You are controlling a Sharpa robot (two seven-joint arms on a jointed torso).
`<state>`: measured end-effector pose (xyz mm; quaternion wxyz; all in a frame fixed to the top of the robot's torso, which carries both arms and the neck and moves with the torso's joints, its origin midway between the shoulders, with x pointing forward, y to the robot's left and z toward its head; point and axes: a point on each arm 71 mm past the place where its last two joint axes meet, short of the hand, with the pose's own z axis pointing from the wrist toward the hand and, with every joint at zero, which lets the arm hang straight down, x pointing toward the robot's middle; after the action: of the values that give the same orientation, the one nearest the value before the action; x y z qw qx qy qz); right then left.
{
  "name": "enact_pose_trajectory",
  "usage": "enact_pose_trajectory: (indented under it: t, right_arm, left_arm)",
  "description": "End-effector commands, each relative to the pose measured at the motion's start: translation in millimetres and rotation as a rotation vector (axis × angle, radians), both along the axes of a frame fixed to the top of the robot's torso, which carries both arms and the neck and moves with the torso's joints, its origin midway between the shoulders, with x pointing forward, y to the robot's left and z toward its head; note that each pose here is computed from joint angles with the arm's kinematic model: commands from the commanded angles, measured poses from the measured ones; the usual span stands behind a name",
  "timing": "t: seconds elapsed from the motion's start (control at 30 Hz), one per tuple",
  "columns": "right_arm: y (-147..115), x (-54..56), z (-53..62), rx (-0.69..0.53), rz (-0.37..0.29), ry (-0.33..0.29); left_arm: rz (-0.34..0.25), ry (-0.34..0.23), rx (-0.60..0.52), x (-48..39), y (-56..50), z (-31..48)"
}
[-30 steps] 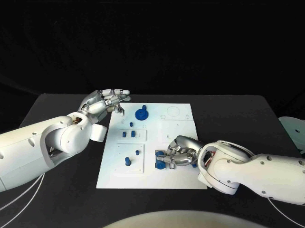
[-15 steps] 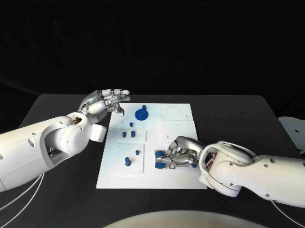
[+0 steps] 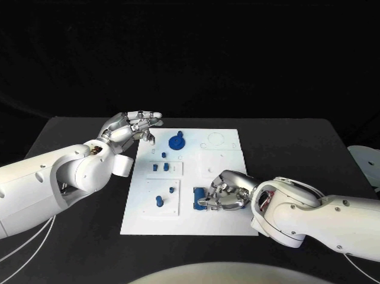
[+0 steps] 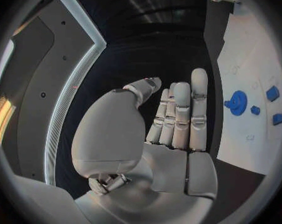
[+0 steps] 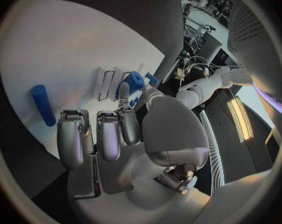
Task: Assemble the parts on the task board
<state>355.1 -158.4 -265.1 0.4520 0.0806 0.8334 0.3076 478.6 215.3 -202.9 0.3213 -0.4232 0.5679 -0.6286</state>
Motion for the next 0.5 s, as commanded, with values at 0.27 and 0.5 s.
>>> enact_pose_trajectory:
  t: [0.27,0.5]
  right_arm:
    - [1.2,0.6,-1.4,-0.012,0.024,-0.016]
    - [3.0,3.5,-3.4,-0.036,0.03,-0.03]
  left_arm:
    - [-0.02,-0.005,-0.008,-1.0,-2.5,1.1]
    - [-0.02,-0.005,-0.007,-1.0,-2.4,1.1]
